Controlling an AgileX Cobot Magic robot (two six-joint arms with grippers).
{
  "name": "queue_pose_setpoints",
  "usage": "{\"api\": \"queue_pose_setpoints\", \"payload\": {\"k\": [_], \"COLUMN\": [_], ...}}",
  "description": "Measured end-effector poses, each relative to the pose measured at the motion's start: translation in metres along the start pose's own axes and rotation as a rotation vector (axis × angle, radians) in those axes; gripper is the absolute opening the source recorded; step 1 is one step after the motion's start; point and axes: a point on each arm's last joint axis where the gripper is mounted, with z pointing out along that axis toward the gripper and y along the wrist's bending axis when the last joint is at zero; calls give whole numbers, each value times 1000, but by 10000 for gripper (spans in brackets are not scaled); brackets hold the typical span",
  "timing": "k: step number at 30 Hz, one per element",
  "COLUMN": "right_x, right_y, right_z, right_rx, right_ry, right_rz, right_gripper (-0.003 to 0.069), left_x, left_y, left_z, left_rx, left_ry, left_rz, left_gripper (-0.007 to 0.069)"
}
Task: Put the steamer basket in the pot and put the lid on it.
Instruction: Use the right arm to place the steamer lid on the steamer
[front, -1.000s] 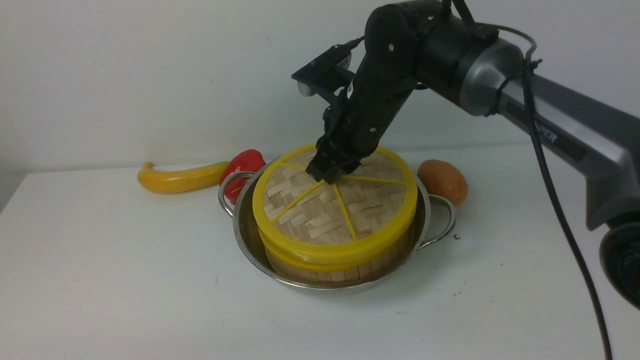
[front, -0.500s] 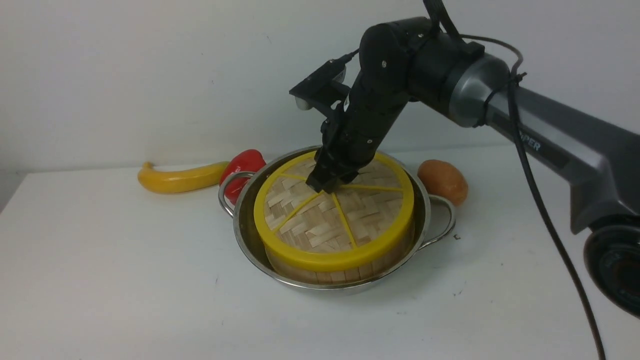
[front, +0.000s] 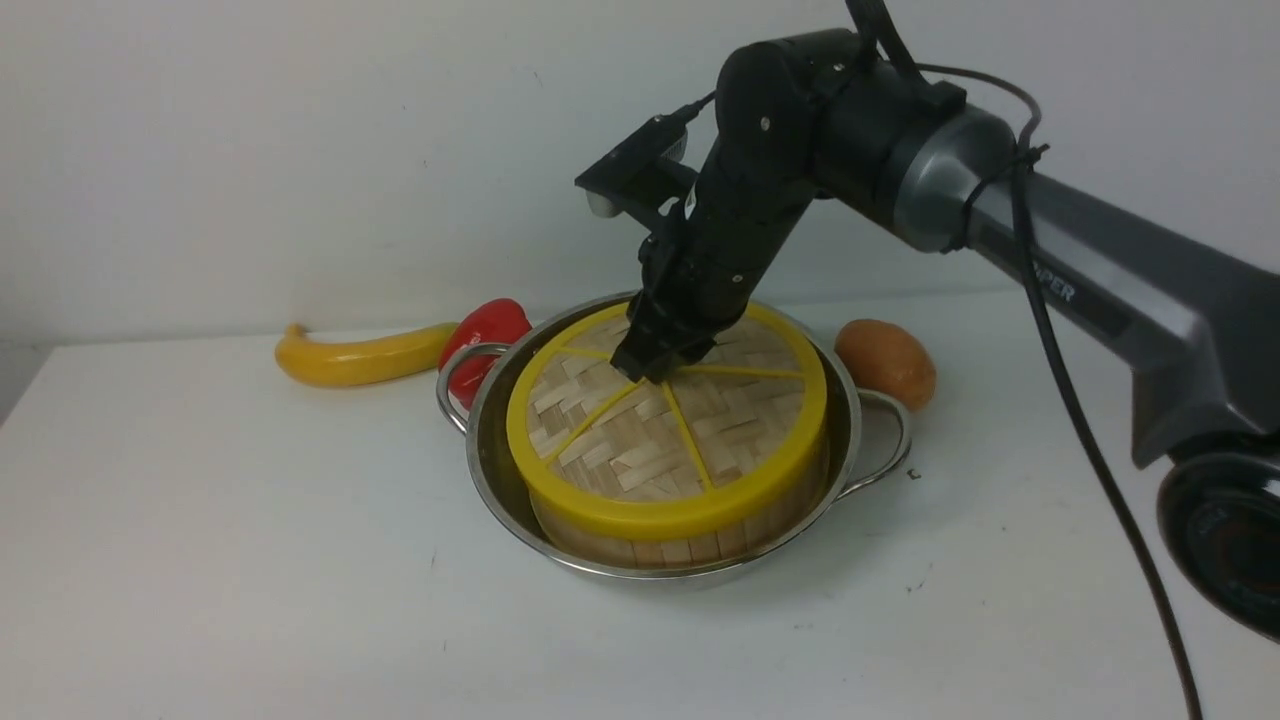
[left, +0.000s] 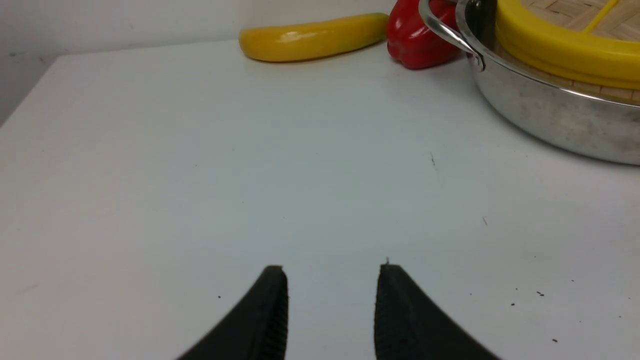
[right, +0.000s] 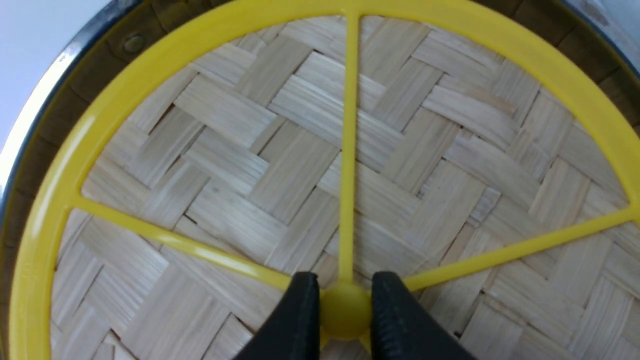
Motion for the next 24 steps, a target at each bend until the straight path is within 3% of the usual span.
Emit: {"api": "queue_pose_setpoints", "payload": {"k": [19,23,24], "right_x": [0,-1,-1], "right_y": [1,1,0], "right_z": [1,0,0], "right_rx": [-9,-12,-2], "right_ry": [-5,-10,-7], "right_rz": [4,5,1], "right_gripper": [121,231,300], "left_x": [0,0,0], "left_y": [0,0,0], "left_z": [0,0,0], "left_rx": [0,0,0], "left_ry": [0,0,0], "left_rz": [0,0,0], "left_gripper": [239,239,239]}}
